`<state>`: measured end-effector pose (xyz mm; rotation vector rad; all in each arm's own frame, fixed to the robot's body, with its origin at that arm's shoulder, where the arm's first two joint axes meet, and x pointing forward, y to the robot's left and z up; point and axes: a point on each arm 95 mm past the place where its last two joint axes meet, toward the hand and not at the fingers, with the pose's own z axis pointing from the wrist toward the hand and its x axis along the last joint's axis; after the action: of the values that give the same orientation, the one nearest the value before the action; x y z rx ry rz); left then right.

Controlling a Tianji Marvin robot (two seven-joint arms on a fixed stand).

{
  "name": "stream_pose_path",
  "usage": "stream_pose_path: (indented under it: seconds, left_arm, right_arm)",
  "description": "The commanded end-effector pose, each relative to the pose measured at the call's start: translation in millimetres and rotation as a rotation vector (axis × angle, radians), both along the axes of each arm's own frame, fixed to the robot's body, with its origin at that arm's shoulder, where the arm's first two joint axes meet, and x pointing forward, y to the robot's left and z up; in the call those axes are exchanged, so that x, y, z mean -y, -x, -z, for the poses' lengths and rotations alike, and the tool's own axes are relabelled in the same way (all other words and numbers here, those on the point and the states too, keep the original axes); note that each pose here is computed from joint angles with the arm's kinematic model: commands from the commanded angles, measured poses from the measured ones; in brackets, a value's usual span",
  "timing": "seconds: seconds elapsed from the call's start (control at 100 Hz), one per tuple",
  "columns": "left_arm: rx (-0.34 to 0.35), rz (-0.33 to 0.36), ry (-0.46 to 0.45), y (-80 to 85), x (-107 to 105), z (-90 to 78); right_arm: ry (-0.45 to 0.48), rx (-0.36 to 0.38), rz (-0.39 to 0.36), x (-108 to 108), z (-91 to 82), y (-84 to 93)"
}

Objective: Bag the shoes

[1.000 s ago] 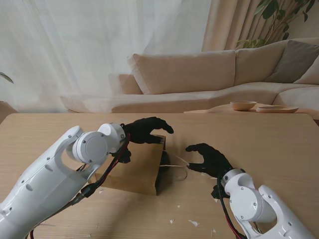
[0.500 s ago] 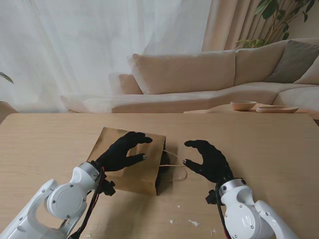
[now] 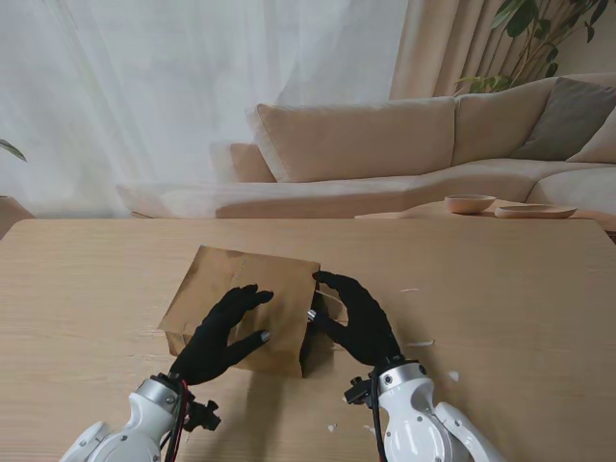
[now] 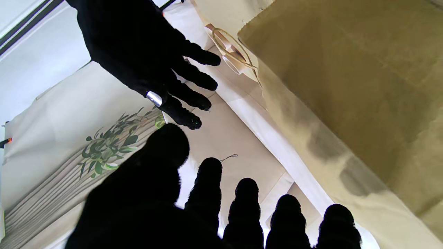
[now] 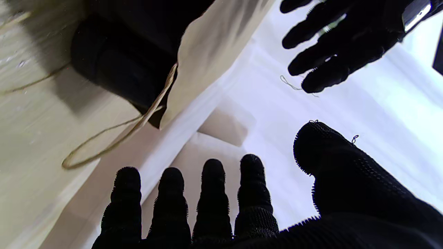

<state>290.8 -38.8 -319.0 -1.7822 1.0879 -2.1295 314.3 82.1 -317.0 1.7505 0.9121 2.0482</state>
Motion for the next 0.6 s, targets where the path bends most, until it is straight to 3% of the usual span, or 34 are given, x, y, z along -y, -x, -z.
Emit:
stream_pose_path:
  seconds: [0.0, 0.27, 0.59]
  left_arm:
    - [-0.033, 0.019, 0.011, 6.7, 7, 5.5]
    - [-0.008, -0.033, 0.028, 9.1, 10, 19.7]
    - [0.011, -0.07, 0.08, 4.0, 6, 14.1]
  right_arm:
    - [-0.023, -0.02, -0.017, -7, 5.0, 2.3]
    - [-0.042, -0.071, -0.098, -7, 18.8, 5.0]
    - [-0.044, -0.069, -0.151, -2, 17.6, 6.5]
